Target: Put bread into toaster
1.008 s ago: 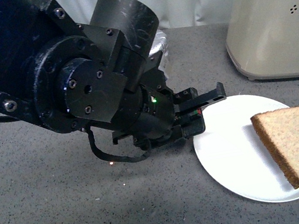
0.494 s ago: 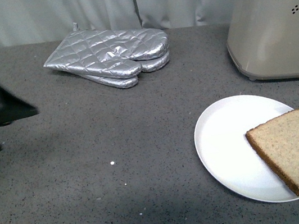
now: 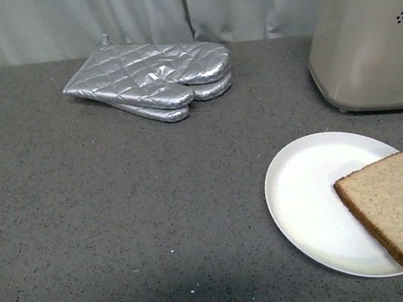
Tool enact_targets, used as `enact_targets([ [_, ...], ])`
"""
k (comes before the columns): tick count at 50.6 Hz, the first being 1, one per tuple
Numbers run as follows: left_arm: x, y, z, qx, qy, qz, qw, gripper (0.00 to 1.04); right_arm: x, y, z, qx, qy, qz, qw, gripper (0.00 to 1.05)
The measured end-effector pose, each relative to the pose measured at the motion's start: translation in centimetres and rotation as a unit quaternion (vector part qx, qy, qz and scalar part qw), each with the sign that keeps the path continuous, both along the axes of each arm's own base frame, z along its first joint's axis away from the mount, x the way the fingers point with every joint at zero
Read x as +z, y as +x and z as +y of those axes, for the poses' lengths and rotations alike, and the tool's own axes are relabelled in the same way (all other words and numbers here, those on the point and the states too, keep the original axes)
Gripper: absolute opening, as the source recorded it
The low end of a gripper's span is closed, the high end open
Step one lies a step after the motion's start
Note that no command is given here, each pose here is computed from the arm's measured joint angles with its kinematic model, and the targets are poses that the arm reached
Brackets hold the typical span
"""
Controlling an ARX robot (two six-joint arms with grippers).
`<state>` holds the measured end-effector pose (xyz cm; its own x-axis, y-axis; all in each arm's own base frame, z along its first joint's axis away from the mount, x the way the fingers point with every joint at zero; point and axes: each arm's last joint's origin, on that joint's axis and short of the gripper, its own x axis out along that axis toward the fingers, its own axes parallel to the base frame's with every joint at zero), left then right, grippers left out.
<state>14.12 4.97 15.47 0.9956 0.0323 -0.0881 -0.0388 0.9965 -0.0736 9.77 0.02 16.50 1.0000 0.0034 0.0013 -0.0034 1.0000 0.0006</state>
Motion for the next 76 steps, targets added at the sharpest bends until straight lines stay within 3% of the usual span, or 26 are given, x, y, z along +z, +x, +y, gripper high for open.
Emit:
enact_targets([
  [12,1.8,-2.2,-4.2,0.002,0.033,-0.055,0.998,0.04,0.0,0.0,0.0,-0.002,0.000,0.000,1.000,0.95],
  [76,1.5,-4.4,-5.0,-0.017,0.034,-0.051,0.998,0.07,0.0,0.0,0.0,0.000,0.000,0.000,1.000,0.95],
])
